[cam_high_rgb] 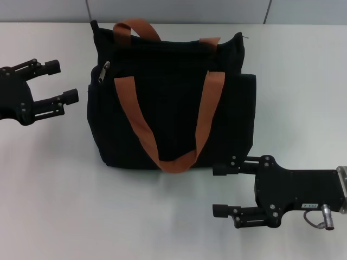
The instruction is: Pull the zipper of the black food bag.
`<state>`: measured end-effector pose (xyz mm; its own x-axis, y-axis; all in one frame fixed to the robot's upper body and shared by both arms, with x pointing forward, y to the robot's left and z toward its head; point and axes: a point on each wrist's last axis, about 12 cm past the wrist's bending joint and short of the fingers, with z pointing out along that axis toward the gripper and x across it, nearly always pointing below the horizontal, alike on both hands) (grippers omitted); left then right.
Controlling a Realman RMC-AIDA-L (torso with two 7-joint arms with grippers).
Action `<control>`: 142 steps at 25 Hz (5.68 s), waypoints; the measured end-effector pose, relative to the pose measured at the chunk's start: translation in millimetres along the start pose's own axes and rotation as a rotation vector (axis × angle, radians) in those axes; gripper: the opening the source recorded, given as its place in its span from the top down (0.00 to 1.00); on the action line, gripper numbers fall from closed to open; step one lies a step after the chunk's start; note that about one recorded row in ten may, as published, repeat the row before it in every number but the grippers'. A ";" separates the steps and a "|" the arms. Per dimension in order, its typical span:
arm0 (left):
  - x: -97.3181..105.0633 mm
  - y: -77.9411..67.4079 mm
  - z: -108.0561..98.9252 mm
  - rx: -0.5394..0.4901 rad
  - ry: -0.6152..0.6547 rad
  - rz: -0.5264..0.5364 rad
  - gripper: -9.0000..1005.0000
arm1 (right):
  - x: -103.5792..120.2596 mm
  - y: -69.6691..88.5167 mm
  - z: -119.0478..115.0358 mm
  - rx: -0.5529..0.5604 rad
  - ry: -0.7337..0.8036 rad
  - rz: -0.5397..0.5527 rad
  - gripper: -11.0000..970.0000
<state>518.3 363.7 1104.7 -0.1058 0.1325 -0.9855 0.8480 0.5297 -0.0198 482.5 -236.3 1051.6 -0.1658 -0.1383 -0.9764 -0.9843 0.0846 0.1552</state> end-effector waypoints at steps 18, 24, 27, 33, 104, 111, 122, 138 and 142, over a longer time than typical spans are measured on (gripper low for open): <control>-1.0 10.8 35.6 0.000 0.095 0.092 0.21 | -1.2 -0.7 1.2 0.002 -0.008 0.004 0.22; -7.7 17.8 56.3 -0.010 0.117 0.149 0.21 | -2.2 -1.3 1.7 0.004 -0.012 0.004 0.22; -8.4 17.7 57.0 -0.006 0.116 0.171 0.21 | -2.3 -2.4 1.7 0.011 -0.008 0.005 0.22; -7.8 16.0 57.5 0.005 0.116 0.197 0.24 | -2.1 -3.1 1.7 0.015 -0.005 0.007 0.22; -17.5 7.0 39.6 -0.029 -0.061 0.362 0.96 | -185.1 -113.6 136.9 0.081 0.194 0.676 0.23; -17.0 4.8 43.1 -0.021 -0.066 0.355 0.96 | -184.5 -113.0 141.5 0.088 0.215 0.665 0.23; -17.3 5.3 42.8 -0.021 -0.066 0.342 0.96 | -187.1 -111.6 140.3 0.083 0.215 0.687 0.24; -16.1 4.0 42.4 -0.031 -0.076 0.334 0.95 | -188.2 -107.5 133.4 0.063 0.225 0.705 0.24; -16.7 2.4 45.8 -0.024 -0.085 0.333 0.95 | -186.7 -107.8 137.3 0.074 0.238 0.705 0.25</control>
<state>545.9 324.4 1113.4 0.2191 0.2311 -0.9479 0.8164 0.4886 0.3078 627.9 -84.1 1196.6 -0.7731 -0.2360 -0.5887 -0.6342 0.2978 0.7135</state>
